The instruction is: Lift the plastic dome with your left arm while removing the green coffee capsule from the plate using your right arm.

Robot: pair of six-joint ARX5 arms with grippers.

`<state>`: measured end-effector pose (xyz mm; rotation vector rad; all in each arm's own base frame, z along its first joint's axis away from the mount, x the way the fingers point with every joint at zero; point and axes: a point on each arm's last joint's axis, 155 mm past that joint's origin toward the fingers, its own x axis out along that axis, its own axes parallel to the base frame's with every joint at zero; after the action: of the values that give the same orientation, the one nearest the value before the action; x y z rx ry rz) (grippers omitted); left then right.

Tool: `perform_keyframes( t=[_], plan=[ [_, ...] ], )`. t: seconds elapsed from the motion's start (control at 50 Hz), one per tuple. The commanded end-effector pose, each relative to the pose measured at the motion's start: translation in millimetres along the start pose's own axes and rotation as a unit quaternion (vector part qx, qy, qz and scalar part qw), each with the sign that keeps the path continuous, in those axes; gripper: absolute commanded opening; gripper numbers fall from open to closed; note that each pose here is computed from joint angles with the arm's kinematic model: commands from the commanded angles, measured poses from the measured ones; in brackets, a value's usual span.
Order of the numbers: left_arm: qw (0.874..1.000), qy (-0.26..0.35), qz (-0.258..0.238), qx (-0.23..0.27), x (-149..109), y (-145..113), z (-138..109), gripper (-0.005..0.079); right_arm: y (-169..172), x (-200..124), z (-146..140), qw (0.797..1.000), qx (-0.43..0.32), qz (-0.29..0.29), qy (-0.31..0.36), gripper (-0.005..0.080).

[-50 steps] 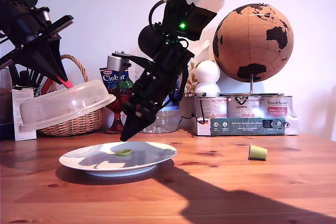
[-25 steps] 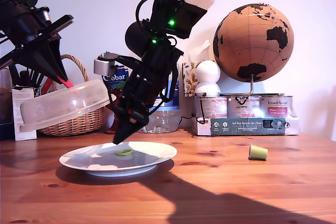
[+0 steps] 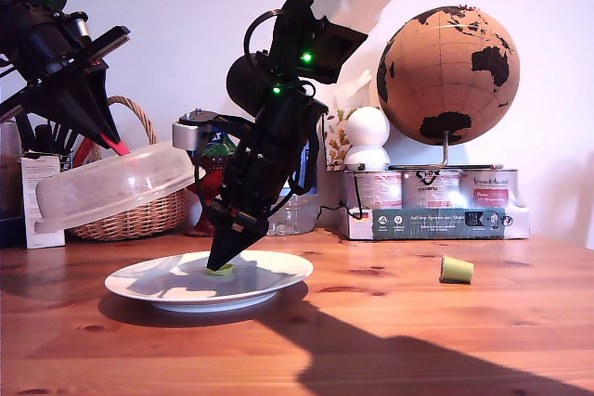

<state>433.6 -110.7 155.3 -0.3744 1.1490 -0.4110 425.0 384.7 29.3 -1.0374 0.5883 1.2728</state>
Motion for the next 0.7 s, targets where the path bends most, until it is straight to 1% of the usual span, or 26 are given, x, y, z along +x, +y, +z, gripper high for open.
perform_keyframes(
  t=[0.0, 0.16, 0.4, 0.52, 0.68],
  plan=[
    [1.0, -0.02, -0.006, 0.018, -11, -9, 9, -0.0022, 9, 21, -15, 1.0, 0.015, 0.017, 0.013, 0.0249],
    [1.0, -0.021, -0.006, 0.018, -11, -9, 10, -0.0022, 15, 31, -23, 0.999, 0.022, 0.027, 0.02, 0.0247],
    [1.0, -0.022, -0.006, 0.019, -11, -9, 10, -0.0022, 17, 33, -26, 0.999, 0.03, 0.032, 0.024, 0.024],
    [0.999, -0.024, -0.006, 0.02, -11, -9, 11, -0.0022, 22, 33, -29, 0.998, 0.032, 0.041, 0.029, 0.0117],
    [0.999, -0.024, -0.007, 0.02, -11, -9, 11, -0.0022, 26, 33, -27, 0.998, 0.034, 0.051, 0.024, -0.0018]
  ],
)
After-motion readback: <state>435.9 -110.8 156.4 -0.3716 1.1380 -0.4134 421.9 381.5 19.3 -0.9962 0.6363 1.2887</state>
